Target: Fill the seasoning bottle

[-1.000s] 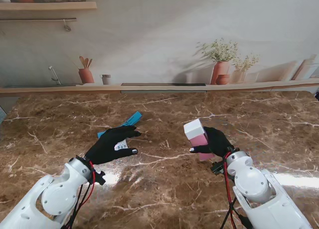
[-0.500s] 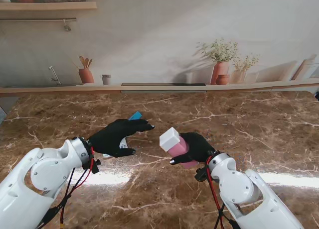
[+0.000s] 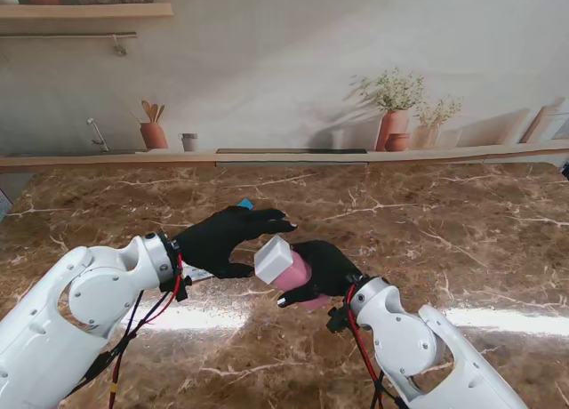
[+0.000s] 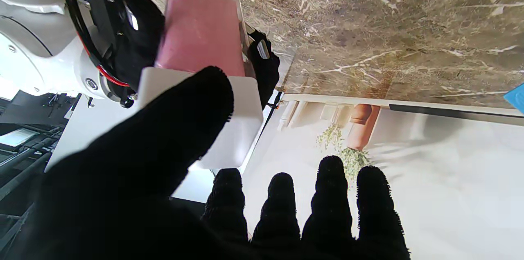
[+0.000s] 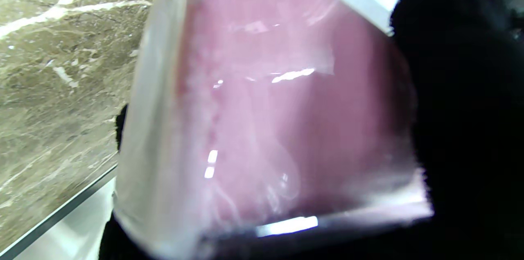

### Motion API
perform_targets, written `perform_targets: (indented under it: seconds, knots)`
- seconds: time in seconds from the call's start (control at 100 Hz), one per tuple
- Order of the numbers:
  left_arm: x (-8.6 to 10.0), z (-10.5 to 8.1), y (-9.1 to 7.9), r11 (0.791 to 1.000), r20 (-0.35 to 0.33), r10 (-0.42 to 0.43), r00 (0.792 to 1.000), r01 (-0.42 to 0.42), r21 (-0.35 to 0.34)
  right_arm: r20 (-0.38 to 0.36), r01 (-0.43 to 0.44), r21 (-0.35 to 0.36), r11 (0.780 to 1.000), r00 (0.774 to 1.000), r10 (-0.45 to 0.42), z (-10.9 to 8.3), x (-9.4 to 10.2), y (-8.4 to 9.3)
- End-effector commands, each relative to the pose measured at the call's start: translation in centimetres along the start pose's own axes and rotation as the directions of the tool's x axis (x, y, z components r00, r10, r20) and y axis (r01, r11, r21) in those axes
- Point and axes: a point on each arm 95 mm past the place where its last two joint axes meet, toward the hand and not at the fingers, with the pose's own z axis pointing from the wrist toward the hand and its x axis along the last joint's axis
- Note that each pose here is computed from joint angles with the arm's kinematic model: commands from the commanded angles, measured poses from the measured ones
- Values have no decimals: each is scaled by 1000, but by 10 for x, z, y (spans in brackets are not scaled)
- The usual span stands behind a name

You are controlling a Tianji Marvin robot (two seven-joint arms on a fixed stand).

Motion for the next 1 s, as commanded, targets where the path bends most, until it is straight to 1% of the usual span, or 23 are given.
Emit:
perform_targets:
  seconds: [0.0, 0.07, 0.17, 0.28, 0.43, 0.6, 0.76, 0.83, 0.88, 0.93, 0.99]
  knots:
    - [1, 2, -2, 1000, -3, 5, 1000, -5, 2, -23, 0, 18, 1000, 1000, 0, 0, 7, -2]
    - [1, 4, -1, 1000, -3, 8, 1000, -8, 14, -28, -1, 18, 1000, 1000, 1, 1, 8, -3]
    - [0, 7, -1, 997, -8, 34, 999, -34, 67, -31, -3, 16, 1000, 999, 4, 1, 9, -4]
    - [1, 10, 1, 995, -21, 20, 1000, -18, 102, -33, 0, 11, 1000, 999, 0, 2, 9, -4]
    - [1, 11, 4, 994, -33, -9, 999, 13, 112, -27, 1, 12, 1000, 1000, 0, 1, 9, -3]
    - [3, 9, 3, 995, -45, -2, 999, 6, 101, -22, 7, 21, 1000, 1000, -6, 0, 9, -3]
    - [8, 10, 3, 991, -77, 0, 997, 10, 130, -21, 5, 22, 1000, 1000, -5, 0, 10, -4]
    - [12, 9, 2, 992, -92, -1, 996, 13, 124, -23, 5, 23, 1000, 1000, -5, 1, 11, -5]
    - [13, 8, 2, 994, -97, 8, 995, 3, 114, -25, 6, 23, 1000, 1000, -6, 1, 11, -5]
    - [13, 9, 2, 992, -100, 15, 995, -2, 127, -26, 6, 22, 1000, 1000, -5, 1, 12, -5]
    - [13, 9, 3, 991, -96, 1, 995, 12, 136, -27, 8, 19, 1000, 1000, -7, 1, 13, -4]
